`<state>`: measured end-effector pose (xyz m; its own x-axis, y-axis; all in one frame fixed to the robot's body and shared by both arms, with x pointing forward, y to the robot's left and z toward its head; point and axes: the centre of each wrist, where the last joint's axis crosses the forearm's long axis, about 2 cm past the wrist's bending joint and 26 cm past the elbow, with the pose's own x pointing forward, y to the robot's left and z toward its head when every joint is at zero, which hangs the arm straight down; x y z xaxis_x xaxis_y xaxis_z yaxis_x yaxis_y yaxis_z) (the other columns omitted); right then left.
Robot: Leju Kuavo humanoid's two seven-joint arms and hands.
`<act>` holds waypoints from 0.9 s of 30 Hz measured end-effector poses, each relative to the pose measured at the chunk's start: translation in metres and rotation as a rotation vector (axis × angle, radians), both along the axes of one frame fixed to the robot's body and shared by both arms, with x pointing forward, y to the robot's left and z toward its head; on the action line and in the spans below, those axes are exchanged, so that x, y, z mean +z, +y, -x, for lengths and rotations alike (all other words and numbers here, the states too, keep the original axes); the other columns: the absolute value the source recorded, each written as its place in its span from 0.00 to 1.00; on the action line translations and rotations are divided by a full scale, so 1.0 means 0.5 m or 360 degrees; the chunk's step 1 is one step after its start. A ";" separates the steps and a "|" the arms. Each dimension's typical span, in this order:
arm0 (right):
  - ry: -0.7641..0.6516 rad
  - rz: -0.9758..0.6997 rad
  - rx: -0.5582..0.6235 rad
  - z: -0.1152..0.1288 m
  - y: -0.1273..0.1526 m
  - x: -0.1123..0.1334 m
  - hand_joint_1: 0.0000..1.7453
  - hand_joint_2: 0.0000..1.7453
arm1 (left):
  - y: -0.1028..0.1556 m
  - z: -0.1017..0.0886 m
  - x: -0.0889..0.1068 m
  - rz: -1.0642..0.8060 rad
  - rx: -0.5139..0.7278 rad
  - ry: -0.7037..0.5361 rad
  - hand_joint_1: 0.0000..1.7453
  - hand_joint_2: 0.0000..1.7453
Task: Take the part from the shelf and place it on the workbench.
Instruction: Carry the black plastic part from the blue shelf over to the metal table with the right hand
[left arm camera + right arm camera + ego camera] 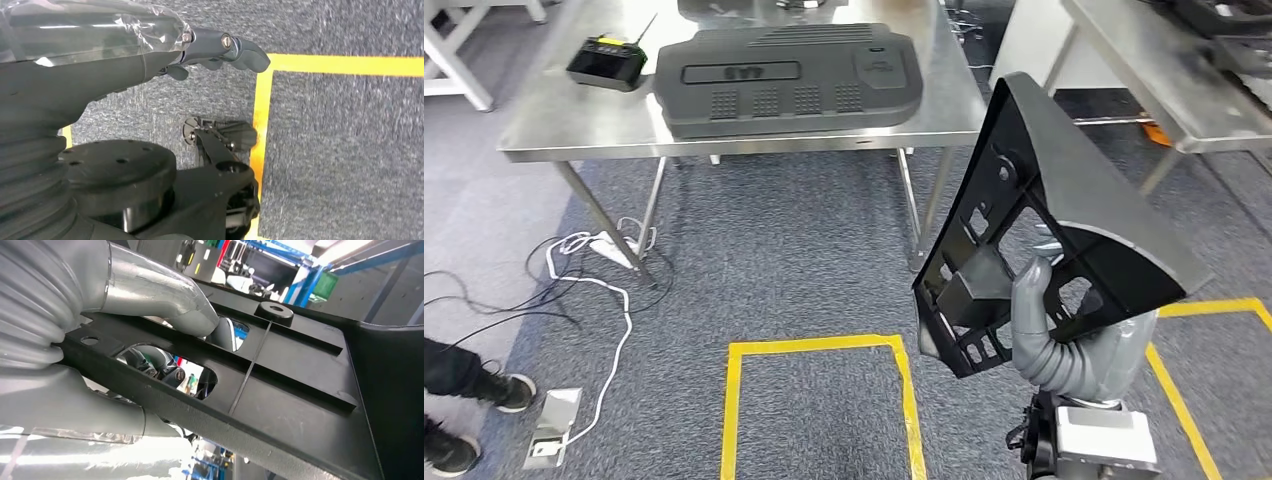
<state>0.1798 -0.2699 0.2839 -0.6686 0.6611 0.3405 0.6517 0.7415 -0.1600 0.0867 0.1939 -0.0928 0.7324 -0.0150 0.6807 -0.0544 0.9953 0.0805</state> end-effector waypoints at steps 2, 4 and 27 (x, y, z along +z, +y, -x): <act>0.0002 -0.0003 0.0002 0.000 0.000 0.000 1.00 1.00 | 0.000 0.000 0.000 0.0001 0.0000 0.0000 0.00 1.00; 0.0003 -0.0005 0.0005 0.000 0.000 0.000 1.00 1.00 | 0.000 -0.001 0.000 0.0003 -0.0001 -0.0001 0.00 1.00; -0.0038 0.0008 0.0025 -0.001 -0.001 0.000 1.00 1.00 | 0.000 -0.003 0.000 0.0016 -0.0007 0.0001 0.00 1.00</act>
<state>0.1801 -0.2703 0.2838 -0.6868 0.6520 0.3213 0.6435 0.7510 -0.1483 0.0882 0.1939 -0.0925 0.7328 -0.0117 0.6804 -0.0498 0.9962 0.0708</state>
